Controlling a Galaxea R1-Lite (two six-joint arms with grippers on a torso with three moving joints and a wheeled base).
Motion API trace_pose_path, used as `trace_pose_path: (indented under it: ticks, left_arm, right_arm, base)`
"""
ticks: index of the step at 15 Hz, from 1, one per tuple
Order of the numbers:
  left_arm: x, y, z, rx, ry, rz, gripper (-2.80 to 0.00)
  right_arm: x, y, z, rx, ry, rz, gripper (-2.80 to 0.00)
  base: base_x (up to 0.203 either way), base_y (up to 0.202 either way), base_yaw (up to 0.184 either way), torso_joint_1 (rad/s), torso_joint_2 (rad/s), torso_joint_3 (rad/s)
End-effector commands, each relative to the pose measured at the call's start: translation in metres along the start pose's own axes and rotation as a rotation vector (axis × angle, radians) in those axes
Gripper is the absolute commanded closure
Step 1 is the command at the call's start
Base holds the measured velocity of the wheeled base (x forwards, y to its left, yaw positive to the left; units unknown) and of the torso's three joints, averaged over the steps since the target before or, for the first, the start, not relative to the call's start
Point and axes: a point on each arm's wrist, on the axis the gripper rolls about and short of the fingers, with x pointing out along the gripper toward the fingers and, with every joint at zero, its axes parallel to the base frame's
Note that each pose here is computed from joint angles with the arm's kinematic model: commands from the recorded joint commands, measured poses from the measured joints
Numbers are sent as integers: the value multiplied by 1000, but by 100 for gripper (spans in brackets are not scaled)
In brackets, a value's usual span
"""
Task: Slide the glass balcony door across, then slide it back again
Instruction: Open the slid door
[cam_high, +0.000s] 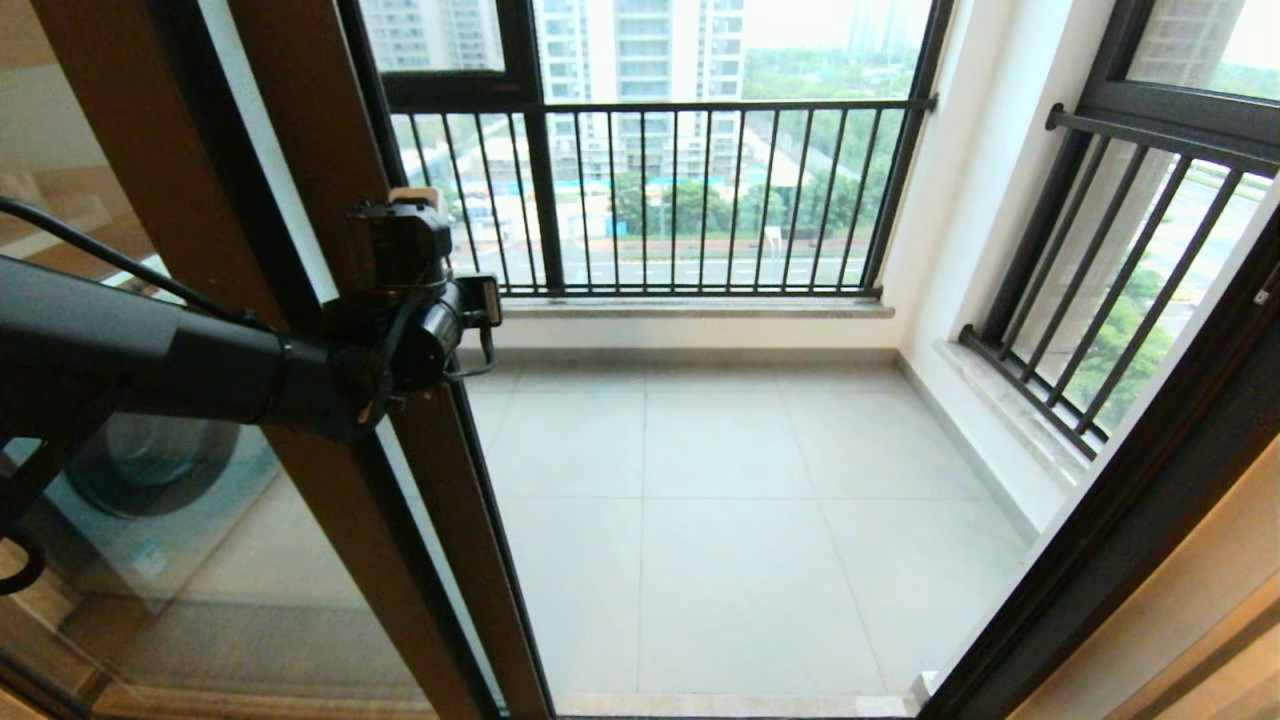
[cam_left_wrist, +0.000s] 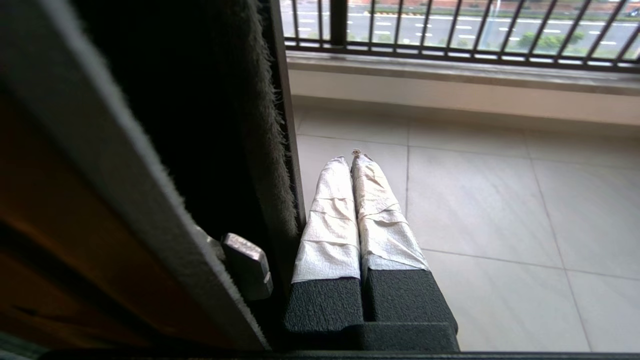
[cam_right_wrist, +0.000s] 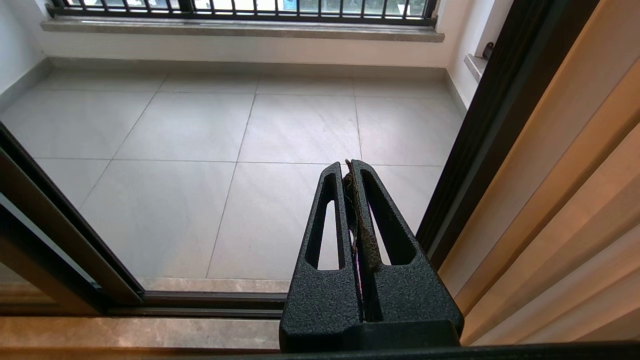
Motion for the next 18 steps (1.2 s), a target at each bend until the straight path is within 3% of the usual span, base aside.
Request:
trace_pose_path:
  ticks: [1,6,10,15,18]
  left_arm:
    - [0,0,1,-3,-5,2,0]
    - [-2,0,4,-8,-12,1,0]
    - [-22,-9,12,-12,-20,-50,0]
    - [-85,-19,44,-39,-69,-164,0]
    - [-133,-6,61,-60,-96,-225,0]
  right_arm:
    - [0,0,0,-1,0,0,0]
    - [0,0,0,-1,0,0,0]
    - [0,0,0,-1,0,0,0]
    - [0,0,0,-1,0,0,0]
    - [0,0,0,-1,1,1,0]
  base:
    - [0,0,0,0,0,0]
    - [0,0,0,0,0,0]
    - [0,0,0,0,0,0]
    - [0,0,0,0,0,0]
    - [0,0,0,0,0,0]
